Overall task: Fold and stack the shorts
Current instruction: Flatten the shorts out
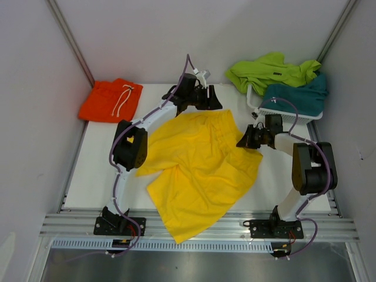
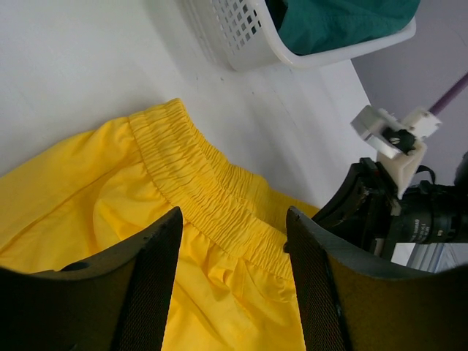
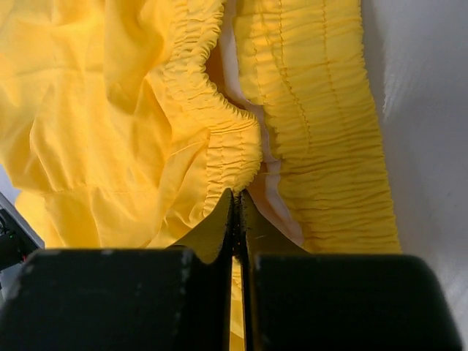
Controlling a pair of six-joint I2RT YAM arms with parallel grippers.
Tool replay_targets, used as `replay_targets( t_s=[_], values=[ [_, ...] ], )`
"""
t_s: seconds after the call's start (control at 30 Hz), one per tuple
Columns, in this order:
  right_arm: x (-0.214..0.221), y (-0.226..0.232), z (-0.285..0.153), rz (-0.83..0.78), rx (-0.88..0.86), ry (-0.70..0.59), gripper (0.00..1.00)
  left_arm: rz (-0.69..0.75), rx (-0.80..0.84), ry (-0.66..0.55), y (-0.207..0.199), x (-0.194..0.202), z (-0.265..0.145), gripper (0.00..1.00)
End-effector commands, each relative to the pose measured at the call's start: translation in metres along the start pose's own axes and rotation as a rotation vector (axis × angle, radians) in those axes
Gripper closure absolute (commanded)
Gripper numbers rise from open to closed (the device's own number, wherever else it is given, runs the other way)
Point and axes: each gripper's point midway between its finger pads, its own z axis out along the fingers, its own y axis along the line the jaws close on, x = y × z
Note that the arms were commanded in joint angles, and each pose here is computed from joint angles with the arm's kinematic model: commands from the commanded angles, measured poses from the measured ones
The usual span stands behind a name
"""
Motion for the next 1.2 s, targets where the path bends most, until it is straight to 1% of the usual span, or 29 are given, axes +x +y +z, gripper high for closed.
replay_targets(
  t_s=[0.0, 0.13, 0.2, 0.33, 0.37, 0.47, 0.57, 0.6, 0.7, 0.77, 0.8, 0.87, 0.9, 0.97, 1.03, 1.07, 1.1, 1.13, 1.17],
  values=[
    [-0.042, 0.019, -0.025, -0.085, 0.009, -0.149, 1.00, 0.064, 0.028, -0.074, -0.025, -0.032, -0.027, 0.38],
    [-0.060, 0.016, -0.043, -0.086, 0.057, -0.240, 1.00, 0.066, 0.027, -0.075, -0.025, -0.032, -0.030, 0.39],
    [-0.063, 0.011, -0.048, -0.068, 0.078, -0.264, 1.00, 0.066, 0.029, -0.076, -0.026, -0.031, -0.031, 0.39],
    [-0.063, -0.011, -0.040, -0.027, 0.171, -0.238, 1.00, 0.064, 0.027, -0.075, -0.026, -0.030, -0.031, 0.39],
    [-0.059, -0.023, -0.034, -0.005, 0.211, -0.221, 1.00, 0.066, 0.029, -0.077, -0.027, -0.031, -0.031, 0.39],
    [-0.049, -0.041, -0.023, 0.044, 0.260, -0.188, 1.00, 0.063, 0.026, -0.073, -0.026, -0.029, -0.032, 0.39],
    [-0.043, -0.062, -0.017, 0.079, 0.341, -0.176, 1.00, 0.061, 0.022, -0.068, -0.024, -0.026, -0.033, 0.39],
    [-0.035, -0.075, -0.013, 0.114, 0.389, -0.157, 1.00, 0.063, 0.020, -0.069, -0.024, -0.025, -0.033, 0.39],
    [-0.046, -0.092, -0.022, 0.165, 0.448, -0.195, 1.00, 0.048, 0.011, -0.049, -0.018, -0.012, -0.033, 0.39],
    [-0.050, -0.101, -0.031, 0.188, 0.520, -0.220, 1.00, 0.049, 0.018, -0.063, -0.022, -0.014, -0.038, 0.40],
    [-0.049, -0.102, -0.034, 0.195, 0.540, -0.218, 1.00, 0.039, 0.007, -0.048, -0.018, -0.005, -0.038, 0.40],
    [-0.054, -0.108, -0.038, 0.193, 0.589, -0.216, 1.00, 0.051, 0.005, -0.081, -0.026, -0.015, -0.050, 0.40],
    [-0.044, -0.113, -0.035, 0.201, 0.612, -0.168, 1.00, 0.049, -0.006, -0.077, -0.024, -0.010, -0.052, 0.40],
    [-0.043, -0.116, -0.033, 0.193, 0.635, -0.145, 1.00, 0.058, -0.011, -0.106, -0.033, -0.019, -0.064, 0.39],
    [-0.041, -0.114, -0.030, 0.181, 0.633, -0.130, 0.91, 0.064, -0.023, -0.107, -0.036, -0.018, -0.071, 0.39],
    [-0.044, -0.117, -0.034, 0.178, 0.660, -0.144, 0.86, 0.075, -0.031, -0.128, -0.043, -0.023, -0.080, 0.39],
    [-0.045, -0.116, -0.035, 0.177, 0.662, -0.147, 0.80, 0.073, -0.048, -0.112, -0.040, -0.015, -0.082, 0.39],
    [-0.051, -0.112, -0.041, 0.171, 0.661, -0.169, 0.69, 0.081, -0.053, -0.117, -0.043, -0.014, -0.086, 0.39],
    [-0.053, -0.109, -0.045, 0.170, 0.662, -0.172, 0.63, 0.099, -0.056, -0.143, -0.054, -0.019, -0.096, 0.38]
  ],
)
